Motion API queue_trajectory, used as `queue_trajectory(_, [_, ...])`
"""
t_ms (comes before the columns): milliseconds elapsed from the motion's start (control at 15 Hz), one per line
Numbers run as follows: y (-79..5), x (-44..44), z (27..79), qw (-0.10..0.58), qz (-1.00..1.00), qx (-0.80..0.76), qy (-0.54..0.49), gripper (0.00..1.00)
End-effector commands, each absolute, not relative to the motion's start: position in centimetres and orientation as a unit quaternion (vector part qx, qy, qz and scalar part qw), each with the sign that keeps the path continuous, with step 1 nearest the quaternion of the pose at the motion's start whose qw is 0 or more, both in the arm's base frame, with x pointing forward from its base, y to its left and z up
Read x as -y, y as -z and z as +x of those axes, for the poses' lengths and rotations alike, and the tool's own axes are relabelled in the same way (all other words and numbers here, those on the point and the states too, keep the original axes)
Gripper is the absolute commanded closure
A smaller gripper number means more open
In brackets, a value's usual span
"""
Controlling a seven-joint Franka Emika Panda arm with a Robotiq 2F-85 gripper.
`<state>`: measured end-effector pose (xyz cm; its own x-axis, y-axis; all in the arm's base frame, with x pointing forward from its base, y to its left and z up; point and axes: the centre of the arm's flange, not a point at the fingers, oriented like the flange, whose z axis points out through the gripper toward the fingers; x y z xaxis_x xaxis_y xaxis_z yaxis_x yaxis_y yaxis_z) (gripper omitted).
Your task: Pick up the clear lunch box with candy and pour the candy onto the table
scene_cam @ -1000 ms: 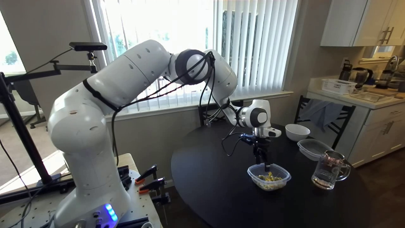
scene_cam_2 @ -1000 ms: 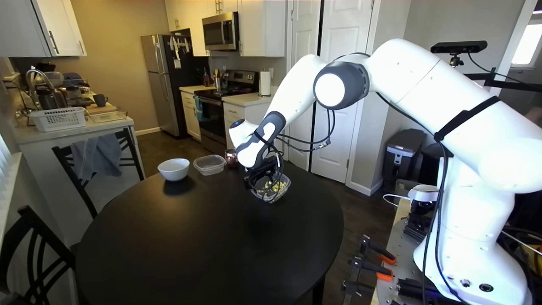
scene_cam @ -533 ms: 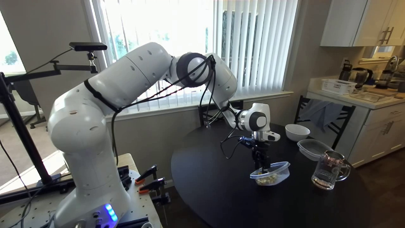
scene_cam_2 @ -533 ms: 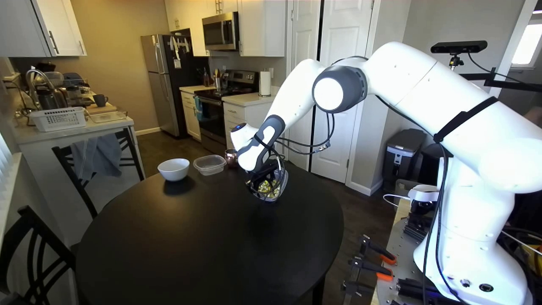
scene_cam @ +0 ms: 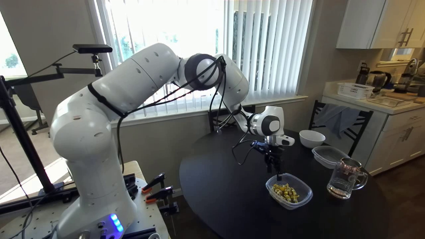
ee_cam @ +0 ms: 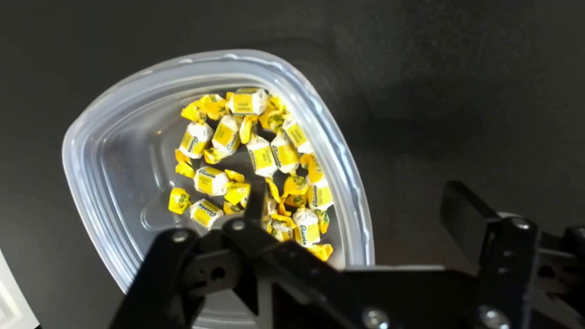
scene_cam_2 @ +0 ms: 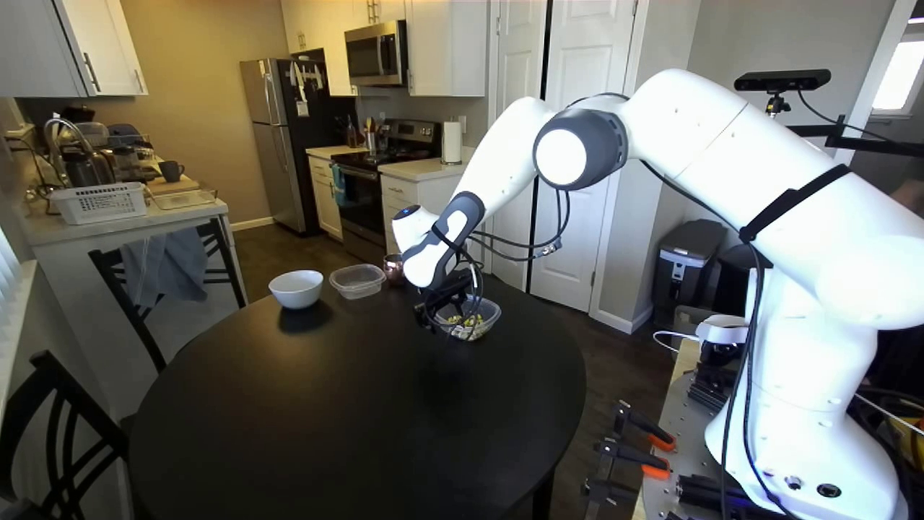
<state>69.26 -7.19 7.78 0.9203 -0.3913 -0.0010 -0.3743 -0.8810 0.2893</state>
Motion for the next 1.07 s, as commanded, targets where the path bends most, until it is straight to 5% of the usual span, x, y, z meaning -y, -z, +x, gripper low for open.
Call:
queue_trajectory(0, [-8.7,7.2,68.8,0.13,0.974,0.186,0.025,0.33])
queue_trajectory(667, [-7.6,9.1,69.3,0.146,0.969,0.196,0.029,0.98])
queue_trajectory(1000, [-9.1,8.1,68.0,0.129,0.974,0.183,0.03,0.98])
